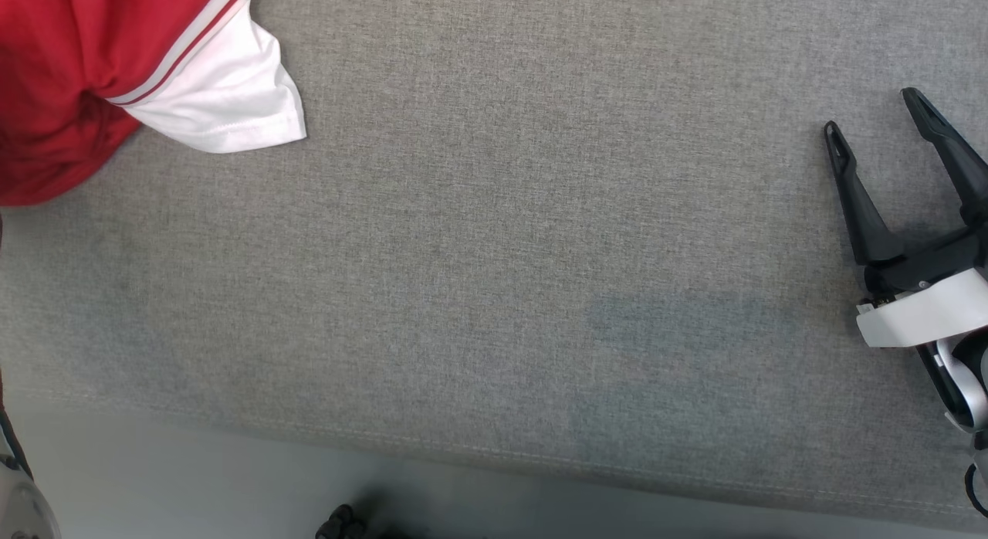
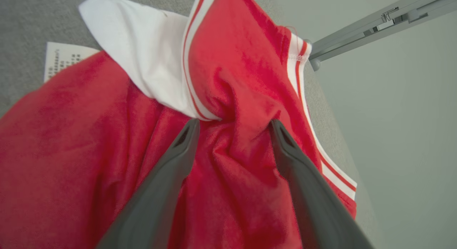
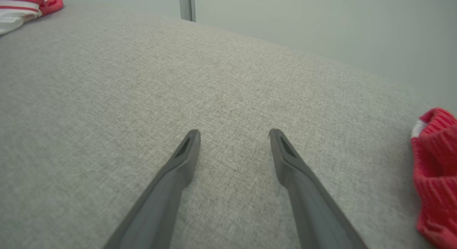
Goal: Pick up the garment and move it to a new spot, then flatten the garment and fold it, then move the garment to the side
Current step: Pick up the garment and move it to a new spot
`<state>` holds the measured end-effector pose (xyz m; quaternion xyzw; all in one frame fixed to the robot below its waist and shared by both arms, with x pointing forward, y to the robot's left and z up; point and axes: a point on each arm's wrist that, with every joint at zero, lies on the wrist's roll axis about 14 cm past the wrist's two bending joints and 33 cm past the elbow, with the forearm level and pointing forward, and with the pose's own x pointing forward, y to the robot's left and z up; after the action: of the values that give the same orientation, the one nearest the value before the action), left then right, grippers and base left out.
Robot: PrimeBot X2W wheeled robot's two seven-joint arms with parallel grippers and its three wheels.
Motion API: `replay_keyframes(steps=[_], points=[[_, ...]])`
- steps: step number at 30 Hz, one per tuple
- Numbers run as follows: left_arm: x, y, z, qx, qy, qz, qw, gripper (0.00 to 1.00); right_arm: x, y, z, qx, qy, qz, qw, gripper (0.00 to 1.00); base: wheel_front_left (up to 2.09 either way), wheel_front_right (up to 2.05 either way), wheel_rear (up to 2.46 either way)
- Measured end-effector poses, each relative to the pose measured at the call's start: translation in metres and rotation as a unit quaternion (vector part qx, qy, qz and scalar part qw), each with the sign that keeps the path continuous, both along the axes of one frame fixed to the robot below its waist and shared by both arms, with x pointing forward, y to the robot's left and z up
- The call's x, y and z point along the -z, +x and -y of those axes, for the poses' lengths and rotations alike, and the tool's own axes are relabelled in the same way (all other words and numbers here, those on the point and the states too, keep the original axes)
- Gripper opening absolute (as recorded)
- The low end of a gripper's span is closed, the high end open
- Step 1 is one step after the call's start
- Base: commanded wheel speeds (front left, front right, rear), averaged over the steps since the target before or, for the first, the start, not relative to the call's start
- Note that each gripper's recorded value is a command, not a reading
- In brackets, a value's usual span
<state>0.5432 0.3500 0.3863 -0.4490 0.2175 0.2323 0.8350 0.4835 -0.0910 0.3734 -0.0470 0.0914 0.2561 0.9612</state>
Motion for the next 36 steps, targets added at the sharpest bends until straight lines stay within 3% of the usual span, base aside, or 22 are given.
replay_keyframes(steps=[1,2,3,4,8,12,19,22,28,31,33,34,36], points=[[0.002,0.0,0.001,0.001,-0.002,-0.002,1.0,1.0,0.0,0.0,0.0,0.0,0.0,0.0,1.0,1.0,0.0,0.0,0.0],[0.004,0.001,0.004,0.001,-0.006,-0.005,1.0,0.49,0.0,0.0,0.001,0.001,0.0,0.0,1.0,1.0,0.0,0.0,0.0],[0.006,0.001,0.006,0.001,-0.011,-0.007,1.0,0.33,0.0,0.0,0.001,0.001,-0.001,0.0,1.0,1.0,0.0,0.0,0.0],[0.008,0.002,0.009,0.002,-0.014,-0.008,1.0,0.0,0.0,0.0,0.002,0.002,-0.001,0.0,1.0,1.0,0.0,0.0,0.0],[0.002,0.012,0.025,0.02,-0.018,0.007,1.0,0.0,-0.001,0.0,0.004,0.005,-0.004,0.001,1.0,1.0,0.0,0.0,0.0],[-0.035,0.039,0.065,0.084,-0.018,0.087,0.992,0.0,-0.004,-0.001,0.003,0.009,-0.002,0.002,1.0,1.0,0.0,0.0,0.0],[-0.081,0.046,0.192,0.245,-0.025,0.188,0.951,0.0,-0.012,-0.011,-0.008,0.015,0.024,0.002,1.0,1.0,0.0,0.0,0.0],[-0.078,0.023,0.243,0.306,-0.031,0.18,0.934,0.0,-0.017,-0.019,-0.014,0.015,0.034,0.0,0.999,1.0,0.0,0.0,0.0],[-0.049,-0.039,0.263,0.381,0.018,0.13,0.915,0.0,-0.039,-0.03,-0.027,0.015,0.057,0.014,0.998,1.0,0.0,0.0,0.0],[-0.049,-0.073,0.296,0.414,-0.024,0.135,0.9,0.0,-0.045,-0.04,-0.031,0.018,0.066,0.011,0.998,1.0,0.0,0.0,0.0],[-0.057,-0.096,0.327,0.442,-0.064,0.146,0.883,0.0,-0.047,-0.048,-0.03,0.025,0.07,0.008,0.997,1.0,0.0,0.0,0.0],[-0.068,-0.119,0.358,0.471,-0.104,0.161,0.861,0.0,-0.045,-0.058,-0.024,0.036,0.068,-0.002,0.997,1.0,0.0,0.0,0.0],[-0.078,-0.146,0.389,0.511,-0.128,0.168,0.833,0.0,-0.041,-0.069,-0.017,0.046,0.064,-0.014,0.997,1.0,0.0,0.0,0.0]])
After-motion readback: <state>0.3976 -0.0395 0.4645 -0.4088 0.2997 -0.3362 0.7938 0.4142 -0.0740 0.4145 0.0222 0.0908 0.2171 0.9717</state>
